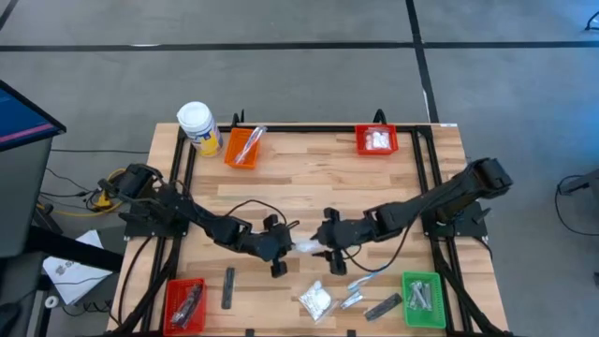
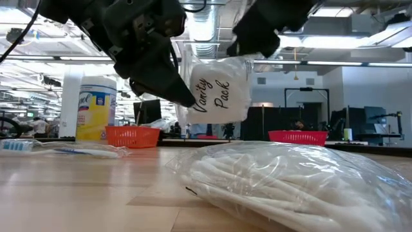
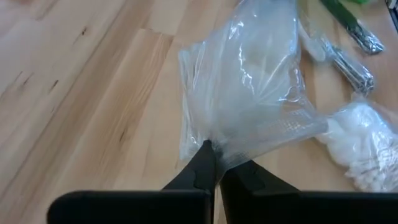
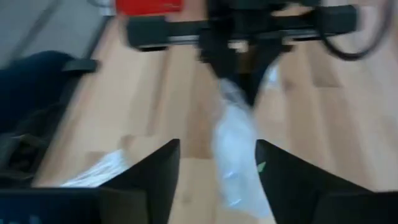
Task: Pick & Place Travel size toiletries
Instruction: Put the top cotton pack into the top red bin
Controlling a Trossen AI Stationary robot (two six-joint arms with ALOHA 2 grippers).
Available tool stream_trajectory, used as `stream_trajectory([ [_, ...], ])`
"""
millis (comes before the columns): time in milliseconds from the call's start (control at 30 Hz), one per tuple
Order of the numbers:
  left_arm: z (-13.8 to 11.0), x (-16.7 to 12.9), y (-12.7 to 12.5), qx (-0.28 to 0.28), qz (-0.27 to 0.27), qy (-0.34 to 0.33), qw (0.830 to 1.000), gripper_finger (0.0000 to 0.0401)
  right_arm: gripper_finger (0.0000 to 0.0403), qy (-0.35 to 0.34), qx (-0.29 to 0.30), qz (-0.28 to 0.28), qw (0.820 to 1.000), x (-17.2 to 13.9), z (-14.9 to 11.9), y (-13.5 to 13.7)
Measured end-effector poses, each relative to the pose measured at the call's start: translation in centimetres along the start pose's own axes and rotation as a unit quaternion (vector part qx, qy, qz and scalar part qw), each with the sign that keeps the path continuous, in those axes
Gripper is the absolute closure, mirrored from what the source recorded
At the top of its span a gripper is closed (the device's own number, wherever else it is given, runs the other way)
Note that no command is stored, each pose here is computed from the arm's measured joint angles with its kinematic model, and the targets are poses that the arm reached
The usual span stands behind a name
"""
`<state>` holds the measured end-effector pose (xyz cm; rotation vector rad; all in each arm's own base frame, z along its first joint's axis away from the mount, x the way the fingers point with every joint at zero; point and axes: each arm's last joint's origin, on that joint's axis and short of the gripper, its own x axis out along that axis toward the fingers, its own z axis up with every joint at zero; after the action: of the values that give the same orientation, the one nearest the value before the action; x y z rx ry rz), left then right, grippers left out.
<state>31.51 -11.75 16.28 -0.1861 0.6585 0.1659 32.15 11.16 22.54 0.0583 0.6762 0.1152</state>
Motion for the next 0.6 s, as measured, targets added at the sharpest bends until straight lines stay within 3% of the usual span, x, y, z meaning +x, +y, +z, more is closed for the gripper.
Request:
stream_trajectory([
  [67, 0.1, 0.1, 0.3, -0.011, 0.003, -0.001, 1.000, 0.0400, 0.0176, 0.001, -0.001, -0.030, 1.000, 0.5, -0.3, -0.1],
  [233, 0.6, 0.6, 1.4, -0.033, 0.020, -0.003, 0.999, 0.0400, 0.0140, -0.010, 0.003, -0.035, 0.999, 2.1, -0.5, -0.1],
  [600, 0.8, 0.8, 2.0, -0.028, 0.023, -0.003, 0.999, 0.0400, 0.0138, 0.049, 0.004, -0.075, 0.996, 5.6, -0.4, -1.2],
])
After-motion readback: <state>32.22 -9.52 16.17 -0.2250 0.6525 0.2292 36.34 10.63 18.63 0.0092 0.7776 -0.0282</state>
